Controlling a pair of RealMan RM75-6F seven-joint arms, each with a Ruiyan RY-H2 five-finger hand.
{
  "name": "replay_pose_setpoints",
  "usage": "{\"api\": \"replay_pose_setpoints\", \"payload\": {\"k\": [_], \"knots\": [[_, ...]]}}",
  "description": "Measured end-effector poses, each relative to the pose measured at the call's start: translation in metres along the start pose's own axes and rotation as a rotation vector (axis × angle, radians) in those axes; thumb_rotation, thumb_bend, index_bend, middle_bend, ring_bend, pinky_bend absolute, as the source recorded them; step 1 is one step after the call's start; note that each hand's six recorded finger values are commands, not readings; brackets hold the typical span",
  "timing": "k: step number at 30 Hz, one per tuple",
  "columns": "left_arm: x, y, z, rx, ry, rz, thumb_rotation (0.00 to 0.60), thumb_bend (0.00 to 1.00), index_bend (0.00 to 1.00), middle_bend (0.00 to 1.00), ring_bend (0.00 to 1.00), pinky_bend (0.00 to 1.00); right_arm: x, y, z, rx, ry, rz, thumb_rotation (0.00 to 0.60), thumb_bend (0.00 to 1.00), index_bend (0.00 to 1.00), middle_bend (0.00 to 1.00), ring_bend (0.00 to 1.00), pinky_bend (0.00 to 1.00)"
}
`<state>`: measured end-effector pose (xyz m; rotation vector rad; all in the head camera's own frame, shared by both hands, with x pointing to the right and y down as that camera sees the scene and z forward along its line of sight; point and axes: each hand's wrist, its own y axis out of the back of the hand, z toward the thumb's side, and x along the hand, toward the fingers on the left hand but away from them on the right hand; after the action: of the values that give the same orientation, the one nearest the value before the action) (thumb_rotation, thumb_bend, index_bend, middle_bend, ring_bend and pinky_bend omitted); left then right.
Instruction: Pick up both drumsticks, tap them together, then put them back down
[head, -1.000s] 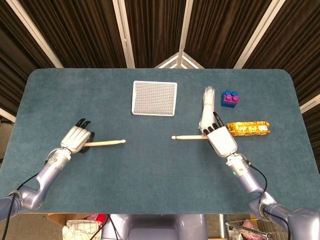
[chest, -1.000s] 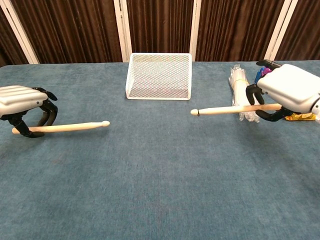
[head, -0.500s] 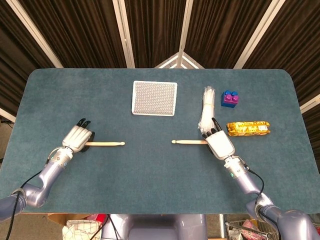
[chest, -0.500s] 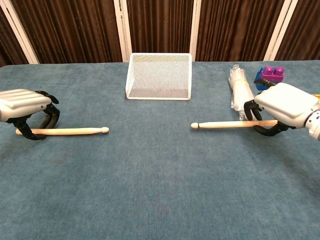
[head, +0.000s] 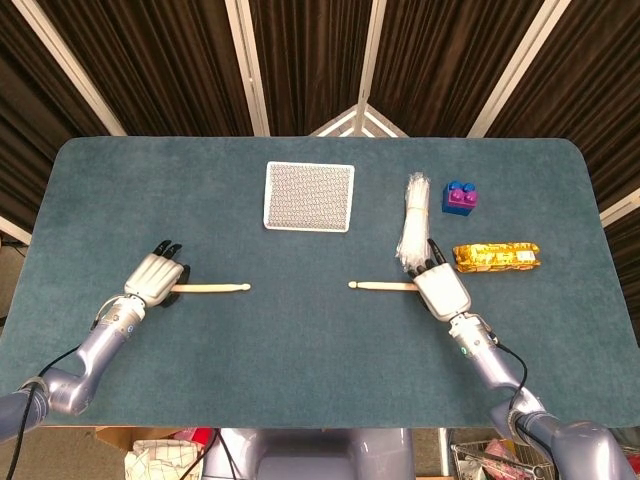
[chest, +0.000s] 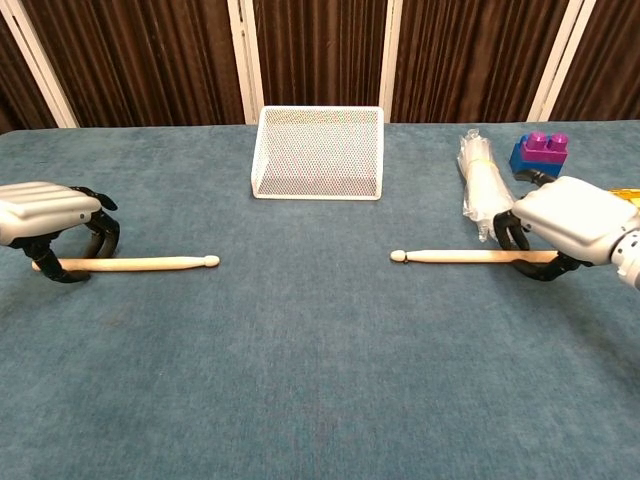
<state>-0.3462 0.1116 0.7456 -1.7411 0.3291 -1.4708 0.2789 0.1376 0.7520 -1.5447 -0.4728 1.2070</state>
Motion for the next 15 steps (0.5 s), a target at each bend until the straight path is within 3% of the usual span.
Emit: {"api": "replay_pose_setpoints", "payload": {"k": [15], "knots": [[-0.012, 0.017, -0.003, 0.010, -0.004, 0.020, 0.600, 0.45, 0.35, 0.30, 0.00, 0.00, 0.006, 0.001, -0.001, -0.010, -0.020, 0.048, 0.600, 0.50, 0.59, 0.58, 0.40, 0.00]]}}
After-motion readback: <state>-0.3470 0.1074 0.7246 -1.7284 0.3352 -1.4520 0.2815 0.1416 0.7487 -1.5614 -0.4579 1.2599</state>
